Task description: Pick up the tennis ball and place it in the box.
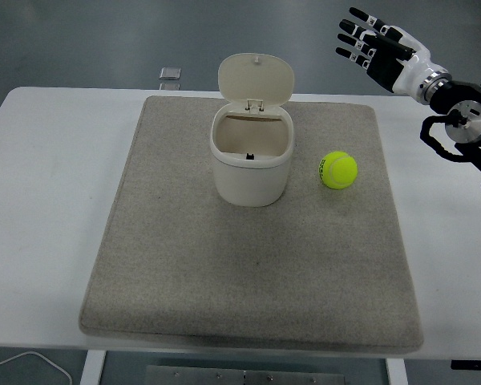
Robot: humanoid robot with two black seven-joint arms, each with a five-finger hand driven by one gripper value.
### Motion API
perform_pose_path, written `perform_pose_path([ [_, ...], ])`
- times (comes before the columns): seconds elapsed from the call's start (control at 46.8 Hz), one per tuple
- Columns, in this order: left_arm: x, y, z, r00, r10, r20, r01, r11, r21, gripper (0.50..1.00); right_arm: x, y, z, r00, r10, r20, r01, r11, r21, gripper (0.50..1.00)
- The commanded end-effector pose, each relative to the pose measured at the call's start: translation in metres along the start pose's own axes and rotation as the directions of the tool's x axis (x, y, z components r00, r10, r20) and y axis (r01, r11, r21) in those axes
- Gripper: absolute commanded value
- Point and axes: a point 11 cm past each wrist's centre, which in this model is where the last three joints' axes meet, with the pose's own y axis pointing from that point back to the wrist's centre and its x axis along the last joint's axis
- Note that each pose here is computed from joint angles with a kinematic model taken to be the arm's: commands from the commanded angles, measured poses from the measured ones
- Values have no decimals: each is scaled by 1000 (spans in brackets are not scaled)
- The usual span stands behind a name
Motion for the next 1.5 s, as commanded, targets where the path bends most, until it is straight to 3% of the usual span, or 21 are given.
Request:
perform_pose_path([
  [0.0, 0, 0, 0, 1000, 0, -2, 0, 1000, 0, 996, 0, 0, 2, 1000, 3, 1, -3, 1000, -3, 915],
  [0.62, 0, 0, 0, 1000, 0, 0, 0, 1000, 0, 996, -1, -1, 3, 1000, 2, 3, -2, 1000, -3, 915],
  [0.962, 1, 0, 0, 1000, 2, 0, -2, 1000, 0, 996, 10, 4, -3, 1000, 10, -8, -10, 1000, 6, 915],
  [1.474, 1, 0, 0, 1000, 2, 0, -2, 1000, 0, 996, 18, 5, -6, 986, 28, -163, -29, 1000, -6, 915],
])
